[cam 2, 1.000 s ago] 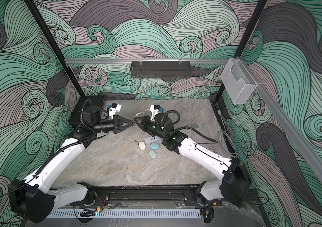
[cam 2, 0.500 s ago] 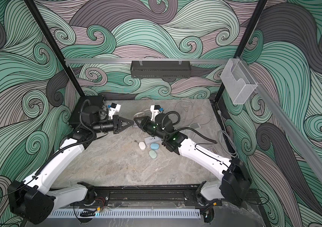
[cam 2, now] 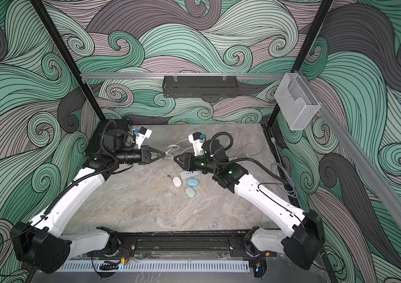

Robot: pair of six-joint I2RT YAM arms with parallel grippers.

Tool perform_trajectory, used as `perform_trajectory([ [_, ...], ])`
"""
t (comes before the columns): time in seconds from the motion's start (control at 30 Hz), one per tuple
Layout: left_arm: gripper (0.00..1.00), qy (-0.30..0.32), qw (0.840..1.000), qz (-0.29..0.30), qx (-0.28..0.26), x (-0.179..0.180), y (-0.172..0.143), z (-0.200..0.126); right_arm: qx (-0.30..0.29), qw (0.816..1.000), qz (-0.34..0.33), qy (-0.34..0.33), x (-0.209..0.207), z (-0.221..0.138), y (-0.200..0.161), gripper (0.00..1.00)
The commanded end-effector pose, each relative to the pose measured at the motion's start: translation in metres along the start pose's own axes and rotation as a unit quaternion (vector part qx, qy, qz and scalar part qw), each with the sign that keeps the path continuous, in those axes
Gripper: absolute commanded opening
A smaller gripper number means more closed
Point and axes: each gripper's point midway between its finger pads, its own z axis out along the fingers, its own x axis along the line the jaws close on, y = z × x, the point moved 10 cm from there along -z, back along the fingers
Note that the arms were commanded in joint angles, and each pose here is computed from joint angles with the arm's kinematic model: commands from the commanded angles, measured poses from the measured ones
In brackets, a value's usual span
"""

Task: Charge the bluetooth headset
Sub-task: Adjust the charging cable.

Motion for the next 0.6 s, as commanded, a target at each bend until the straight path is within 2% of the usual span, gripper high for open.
perform_trajectory([
  [0.0,0.0,-0.01,0.997,0.071,0.032,-0.008,0.001,-0.006,0.087,0.986,-0.138,0.015,0.001,-0.011,-0.007,0.36],
  [0.17,0.0,0.001,0.993,0.102,0.053,-0.007,0.001,-0.005,0.119,0.959,-0.254,0.042,0.004,-0.01,-0.002,0.42],
  [0.47,0.0,0.005,0.993,0.099,0.063,-0.007,0.005,-0.004,0.098,0.9,-0.423,0.032,0.009,0.0,0.022,0.41],
  [0.57,0.0,0.001,0.993,0.096,0.065,-0.007,0.005,-0.003,0.091,0.874,-0.476,0.036,0.012,0.004,0.027,0.41],
])
